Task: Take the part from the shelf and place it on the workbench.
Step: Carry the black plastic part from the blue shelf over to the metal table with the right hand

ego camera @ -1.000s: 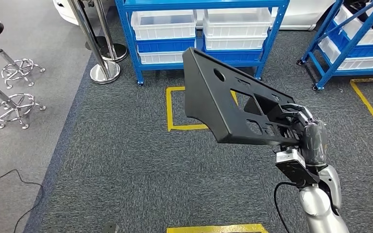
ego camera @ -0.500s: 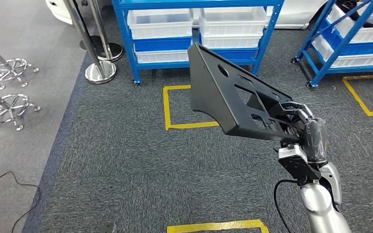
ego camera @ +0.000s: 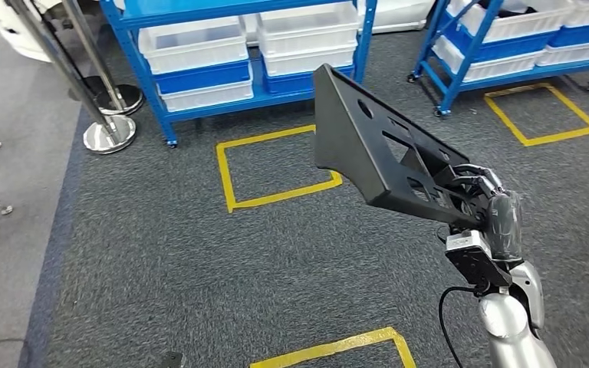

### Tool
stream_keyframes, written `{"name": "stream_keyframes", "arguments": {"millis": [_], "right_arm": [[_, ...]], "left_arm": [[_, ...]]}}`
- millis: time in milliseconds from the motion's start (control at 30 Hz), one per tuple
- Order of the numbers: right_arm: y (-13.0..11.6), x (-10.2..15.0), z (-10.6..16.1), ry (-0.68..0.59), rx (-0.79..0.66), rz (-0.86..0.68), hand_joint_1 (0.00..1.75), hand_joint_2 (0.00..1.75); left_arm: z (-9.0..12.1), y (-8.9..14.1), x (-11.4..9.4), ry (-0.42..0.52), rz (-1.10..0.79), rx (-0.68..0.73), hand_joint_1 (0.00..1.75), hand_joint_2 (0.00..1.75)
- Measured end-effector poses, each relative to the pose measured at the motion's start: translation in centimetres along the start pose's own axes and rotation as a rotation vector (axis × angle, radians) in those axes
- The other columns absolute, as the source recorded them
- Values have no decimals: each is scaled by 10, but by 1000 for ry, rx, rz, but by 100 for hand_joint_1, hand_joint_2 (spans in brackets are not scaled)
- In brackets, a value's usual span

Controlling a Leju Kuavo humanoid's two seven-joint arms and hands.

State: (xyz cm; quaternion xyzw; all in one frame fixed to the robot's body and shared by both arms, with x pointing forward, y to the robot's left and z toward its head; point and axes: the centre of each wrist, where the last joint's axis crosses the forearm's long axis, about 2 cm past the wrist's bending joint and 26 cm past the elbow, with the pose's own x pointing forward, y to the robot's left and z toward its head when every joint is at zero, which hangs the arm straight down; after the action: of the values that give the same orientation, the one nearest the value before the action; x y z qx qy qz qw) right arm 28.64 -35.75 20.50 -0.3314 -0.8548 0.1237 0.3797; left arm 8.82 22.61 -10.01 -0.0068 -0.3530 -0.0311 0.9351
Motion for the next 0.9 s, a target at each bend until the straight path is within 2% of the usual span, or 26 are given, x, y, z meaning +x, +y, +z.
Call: {"name": "stream_keyframes", "arguments": {"millis": [300,400,533,900], "right_arm": [[-3,1,7,5,-16,5,175,0],[-2,1,7,2,-18,2,175,0],[0,5,-5,-26,-43,-5,175,0],[8,10,-1,-13,-78,-19,175,0]], "left_arm": [[1,-1,-1,24,15,-4,0,175],[2,-1,-3,99,58,-26,0,175],[3,-1,-6,200,134,-46,0,175],[11,2,-19,227,175,-46,0,175]]}}
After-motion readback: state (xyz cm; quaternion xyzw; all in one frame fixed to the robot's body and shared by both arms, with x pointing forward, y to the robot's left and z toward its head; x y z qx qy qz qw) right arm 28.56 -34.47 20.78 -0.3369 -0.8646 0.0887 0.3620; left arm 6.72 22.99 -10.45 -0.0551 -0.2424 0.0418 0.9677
